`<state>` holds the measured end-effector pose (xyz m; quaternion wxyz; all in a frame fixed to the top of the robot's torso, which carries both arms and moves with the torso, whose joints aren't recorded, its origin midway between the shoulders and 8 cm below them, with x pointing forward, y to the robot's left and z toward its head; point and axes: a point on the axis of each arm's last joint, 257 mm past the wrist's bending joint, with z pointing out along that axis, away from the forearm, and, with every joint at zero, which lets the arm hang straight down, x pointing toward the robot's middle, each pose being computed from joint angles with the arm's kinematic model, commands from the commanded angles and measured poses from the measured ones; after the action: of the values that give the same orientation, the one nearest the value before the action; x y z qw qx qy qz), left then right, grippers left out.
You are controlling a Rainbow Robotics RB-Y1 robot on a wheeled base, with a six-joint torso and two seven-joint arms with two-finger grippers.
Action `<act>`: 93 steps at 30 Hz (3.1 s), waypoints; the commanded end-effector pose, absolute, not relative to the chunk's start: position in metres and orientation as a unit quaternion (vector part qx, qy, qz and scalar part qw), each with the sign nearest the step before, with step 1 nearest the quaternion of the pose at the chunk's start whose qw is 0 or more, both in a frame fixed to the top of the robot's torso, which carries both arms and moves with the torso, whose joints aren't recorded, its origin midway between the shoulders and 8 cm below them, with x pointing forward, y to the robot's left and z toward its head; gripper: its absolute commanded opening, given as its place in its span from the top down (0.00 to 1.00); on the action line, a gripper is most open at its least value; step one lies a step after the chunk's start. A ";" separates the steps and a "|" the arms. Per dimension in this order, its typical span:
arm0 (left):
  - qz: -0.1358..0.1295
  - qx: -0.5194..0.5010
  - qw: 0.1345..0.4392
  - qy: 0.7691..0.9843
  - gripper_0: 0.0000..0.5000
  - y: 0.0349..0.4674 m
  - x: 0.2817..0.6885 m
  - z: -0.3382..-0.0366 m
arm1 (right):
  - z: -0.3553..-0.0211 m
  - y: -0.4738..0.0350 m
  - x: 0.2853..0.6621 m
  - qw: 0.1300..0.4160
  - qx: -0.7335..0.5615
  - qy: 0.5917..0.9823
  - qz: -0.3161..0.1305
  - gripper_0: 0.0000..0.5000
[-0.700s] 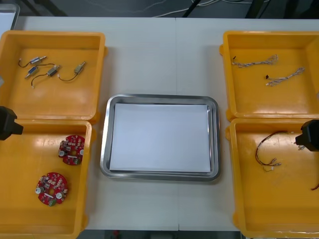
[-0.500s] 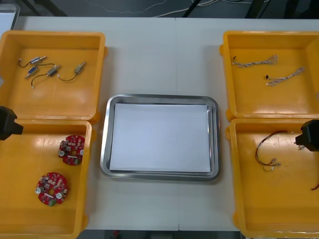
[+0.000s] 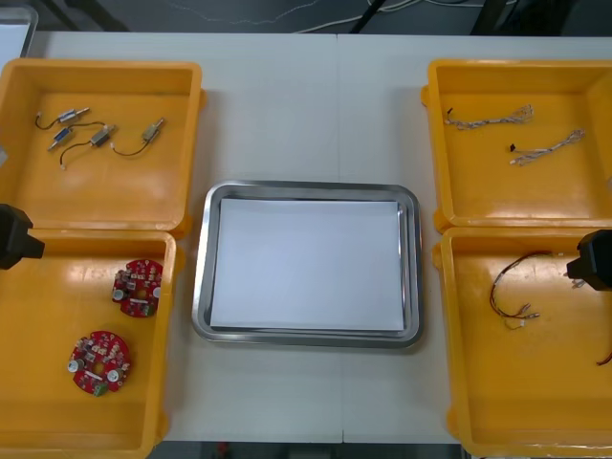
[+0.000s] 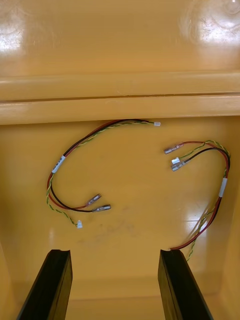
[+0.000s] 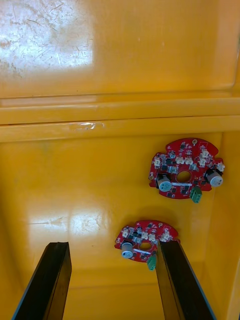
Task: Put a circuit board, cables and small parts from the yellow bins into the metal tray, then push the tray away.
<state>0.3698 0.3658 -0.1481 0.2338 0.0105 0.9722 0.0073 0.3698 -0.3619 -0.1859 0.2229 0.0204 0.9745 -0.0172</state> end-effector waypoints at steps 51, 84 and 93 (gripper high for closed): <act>0.028 0.026 0.247 0.968 0.00 0.375 0.368 -0.136 | -0.178 -0.365 0.368 0.237 0.006 0.971 -0.025 0.00; 0.028 0.026 0.247 0.968 0.00 0.375 0.368 -0.136 | -0.178 -0.365 0.368 0.237 0.006 0.971 -0.025 0.00; 0.019 0.073 0.221 0.972 0.00 0.364 0.362 -0.151 | -0.178 -0.365 0.368 0.237 0.006 0.971 -0.025 0.00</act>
<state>0.3682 0.3643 -0.1510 0.2303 0.0121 0.9730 0.0047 0.3697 -0.3619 -0.1859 0.2229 0.0204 0.9745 -0.0172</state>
